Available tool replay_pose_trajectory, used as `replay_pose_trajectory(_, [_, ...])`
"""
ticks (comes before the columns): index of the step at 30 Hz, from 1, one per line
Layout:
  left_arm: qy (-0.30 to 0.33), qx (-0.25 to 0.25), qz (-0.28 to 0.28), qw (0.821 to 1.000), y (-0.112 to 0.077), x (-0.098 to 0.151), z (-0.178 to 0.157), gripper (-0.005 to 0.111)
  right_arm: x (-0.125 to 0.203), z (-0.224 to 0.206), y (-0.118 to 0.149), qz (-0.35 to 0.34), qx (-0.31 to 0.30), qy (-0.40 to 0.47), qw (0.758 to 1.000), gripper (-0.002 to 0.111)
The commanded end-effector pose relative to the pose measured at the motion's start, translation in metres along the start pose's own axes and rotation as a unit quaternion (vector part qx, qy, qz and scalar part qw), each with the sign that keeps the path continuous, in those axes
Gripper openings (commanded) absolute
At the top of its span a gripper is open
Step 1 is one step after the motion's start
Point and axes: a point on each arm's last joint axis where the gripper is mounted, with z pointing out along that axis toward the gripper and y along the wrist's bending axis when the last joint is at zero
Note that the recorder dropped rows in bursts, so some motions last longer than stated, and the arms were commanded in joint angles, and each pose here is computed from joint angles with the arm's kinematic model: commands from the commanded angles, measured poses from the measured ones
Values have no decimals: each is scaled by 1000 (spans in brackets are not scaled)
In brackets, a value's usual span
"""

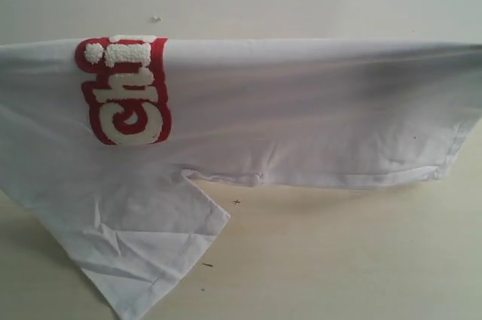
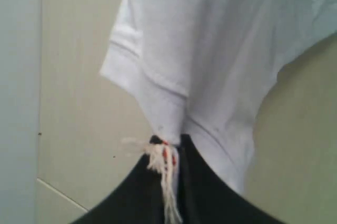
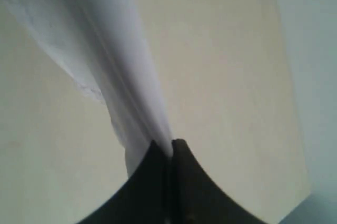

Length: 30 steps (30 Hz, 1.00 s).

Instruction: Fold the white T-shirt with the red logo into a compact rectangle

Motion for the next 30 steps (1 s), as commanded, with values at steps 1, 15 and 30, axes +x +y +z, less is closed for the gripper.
replay_pose_trajectory(1, [11, -28, -14, 999, 0, 7, -22, 0, -1, -23, -3, -12, 41, 9, 999, 0])
replay_pose_trajectory(15, [-52, -33, -37, 997, -28, 6, -70, 0, -20, -65, 26, -16, 23, -26, 999, 0])
replay_pose_trajectory(30, [-162, -109, -182, 964, -97, 9, -150, 0, -31, -114, 60, 2, 35, -59, 998, 0])
